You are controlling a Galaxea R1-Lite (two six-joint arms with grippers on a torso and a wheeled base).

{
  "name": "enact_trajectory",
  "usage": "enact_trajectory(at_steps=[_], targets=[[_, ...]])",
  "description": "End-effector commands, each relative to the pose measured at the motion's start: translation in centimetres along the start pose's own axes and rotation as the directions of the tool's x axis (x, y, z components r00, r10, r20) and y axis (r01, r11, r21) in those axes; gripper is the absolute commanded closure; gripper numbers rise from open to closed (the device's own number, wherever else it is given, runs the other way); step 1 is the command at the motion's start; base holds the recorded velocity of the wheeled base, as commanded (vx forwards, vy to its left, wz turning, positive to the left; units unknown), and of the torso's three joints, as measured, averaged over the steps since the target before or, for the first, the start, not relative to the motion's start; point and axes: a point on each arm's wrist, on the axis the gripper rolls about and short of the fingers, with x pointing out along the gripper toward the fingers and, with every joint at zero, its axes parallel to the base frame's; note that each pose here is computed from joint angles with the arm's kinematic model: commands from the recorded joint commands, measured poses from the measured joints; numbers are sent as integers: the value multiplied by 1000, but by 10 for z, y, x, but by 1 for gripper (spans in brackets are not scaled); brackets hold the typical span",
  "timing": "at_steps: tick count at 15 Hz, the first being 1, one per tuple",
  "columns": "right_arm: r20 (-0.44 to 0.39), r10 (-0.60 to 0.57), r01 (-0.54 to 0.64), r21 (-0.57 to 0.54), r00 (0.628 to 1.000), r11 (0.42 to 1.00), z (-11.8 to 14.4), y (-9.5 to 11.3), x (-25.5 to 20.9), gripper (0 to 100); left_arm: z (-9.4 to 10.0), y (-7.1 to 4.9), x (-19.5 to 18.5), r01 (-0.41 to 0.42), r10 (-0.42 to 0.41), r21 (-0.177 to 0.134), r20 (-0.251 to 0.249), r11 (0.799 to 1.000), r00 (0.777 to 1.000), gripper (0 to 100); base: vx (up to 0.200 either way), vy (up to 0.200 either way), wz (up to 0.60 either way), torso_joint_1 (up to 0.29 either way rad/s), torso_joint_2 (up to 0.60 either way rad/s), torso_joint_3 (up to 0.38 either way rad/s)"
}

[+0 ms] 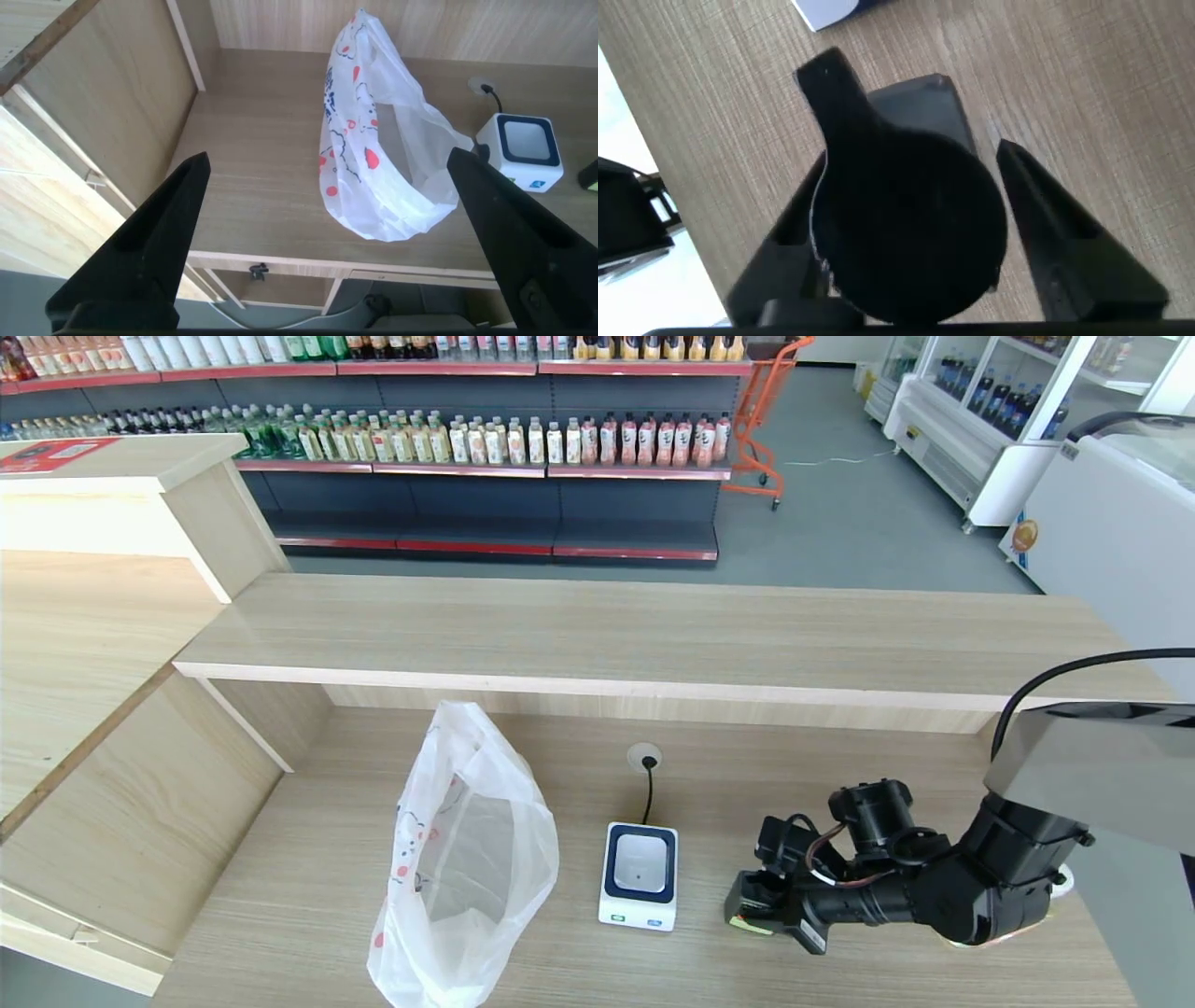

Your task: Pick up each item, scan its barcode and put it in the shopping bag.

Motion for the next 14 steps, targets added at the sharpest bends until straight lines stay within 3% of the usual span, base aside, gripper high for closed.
enact_trajectory(at_steps=[1,6,8,10,11,12,13,14], targets=[[28,-22,23,-15,999,1000,7,-3,-5,100,0,0,0,0,0,-1,1,1000,1000,0,0,0,0,0,0,0],[89,-71,68,32,993,997,26,-3,-36,100,0,0,0,0,0,1,1,1000,1000,0,0,0,0,0,0,0],[151,-184,160,154,971,975,40,-4,-91,100,0,0,0,0,0,1,1,1000,1000,0,0,0,0,0,0,0],[159,-299,279,138,941,950,33,8,-145,100,0,0,0,0,0,-1,1,1000,1000,0,0,0,0,0,0,0],[156,-313,298,112,937,948,30,10,-151,100,0,0,0,0,0,1,1,1000,1000,0,0,0,0,0,0,0],[153,-376,396,-137,914,908,18,19,-181,100,0,0,0,0,0,-1,1,1000,1000,0,0,0,0,0,0,0],[223,-338,397,-325,914,859,20,21,-191,100,0,0,0,0,0,-1,1,1000,1000,0,0,0,0,0,0,0],[317,-209,353,-513,925,782,23,26,-193,100,0,0,0,0,0,-1,1,1000,1000,0,0,0,0,0,0,0]])
